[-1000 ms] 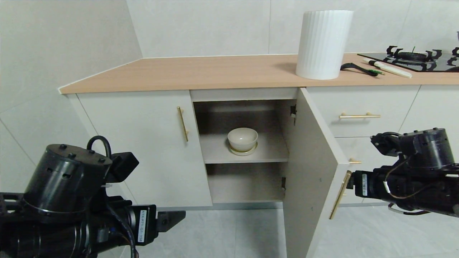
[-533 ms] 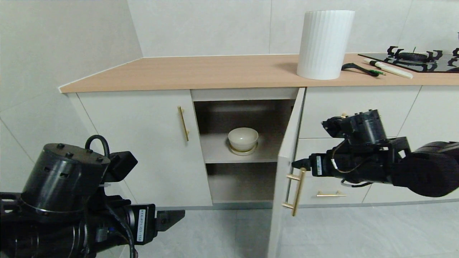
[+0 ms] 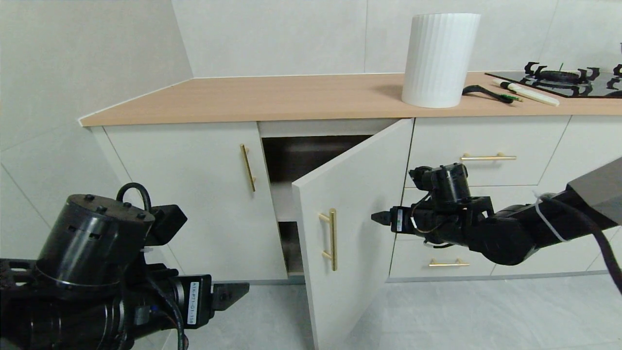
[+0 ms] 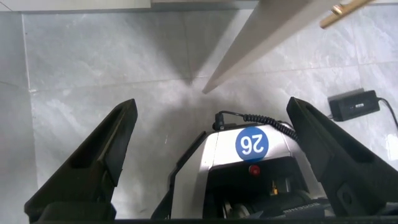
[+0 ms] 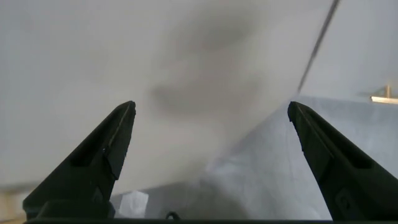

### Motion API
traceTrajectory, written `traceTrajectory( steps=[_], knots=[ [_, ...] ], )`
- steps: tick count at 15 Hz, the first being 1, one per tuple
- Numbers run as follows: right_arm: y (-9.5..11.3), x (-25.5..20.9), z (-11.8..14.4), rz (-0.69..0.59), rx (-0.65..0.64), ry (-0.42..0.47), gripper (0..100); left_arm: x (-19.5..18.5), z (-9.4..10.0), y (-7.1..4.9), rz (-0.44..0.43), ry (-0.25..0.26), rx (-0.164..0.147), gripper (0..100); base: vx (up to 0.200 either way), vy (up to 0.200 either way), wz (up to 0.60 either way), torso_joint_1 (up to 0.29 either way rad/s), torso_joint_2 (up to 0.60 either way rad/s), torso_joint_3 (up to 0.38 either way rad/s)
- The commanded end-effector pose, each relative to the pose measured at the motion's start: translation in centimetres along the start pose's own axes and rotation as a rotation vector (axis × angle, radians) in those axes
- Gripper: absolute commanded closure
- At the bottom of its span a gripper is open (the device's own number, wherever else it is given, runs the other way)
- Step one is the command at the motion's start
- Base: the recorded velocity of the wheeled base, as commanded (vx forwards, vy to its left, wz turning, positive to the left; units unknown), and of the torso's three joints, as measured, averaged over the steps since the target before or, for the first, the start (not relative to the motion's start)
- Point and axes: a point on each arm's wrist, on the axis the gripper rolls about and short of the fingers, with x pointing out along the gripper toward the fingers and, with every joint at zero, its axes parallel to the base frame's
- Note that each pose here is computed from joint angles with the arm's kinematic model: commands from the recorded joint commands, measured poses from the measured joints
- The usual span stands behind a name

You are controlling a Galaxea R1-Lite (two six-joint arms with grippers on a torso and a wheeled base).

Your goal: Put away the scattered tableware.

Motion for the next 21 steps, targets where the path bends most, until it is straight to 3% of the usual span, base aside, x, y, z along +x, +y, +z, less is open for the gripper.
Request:
traceTrajectory(
  steps=[1,5,8,16,21],
  knots=[
    [-0.3,1.1,-1.1,-0.013,-0.001,0.035,0,0.1,0.0,0.0,0.002,0.004,0.0,0,0.0,0.0,0.0,0.0,0.0,0.0],
    [-0.3,2.7,-1.4,0.012,0.05,-0.034,0,-0.1,0.0,0.1,0.004,-0.003,-0.001,0,0.0,0.0,0.0,0.0,0.0,0.0],
    [0.0,3.1,-1.6,0.018,0.053,-0.03,0,-0.1,0.0,0.3,0.014,-0.001,0.022,0,0.133,0.0,0.0,0.002,0.0,-0.002],
    [0.4,3.5,-2.2,0.023,0.063,-0.016,0,-0.3,0.0,0.4,0.01,-0.009,0.019,0,0.025,0.0,0.0,-0.001,0.0,0.001],
    [1.4,6.4,-1.4,-0.029,0.213,-0.107,0,-0.3,0.0,0.4,0.011,-0.01,0.017,0,0.0,0.0,0.0,0.0,0.0,0.0]
  ],
)
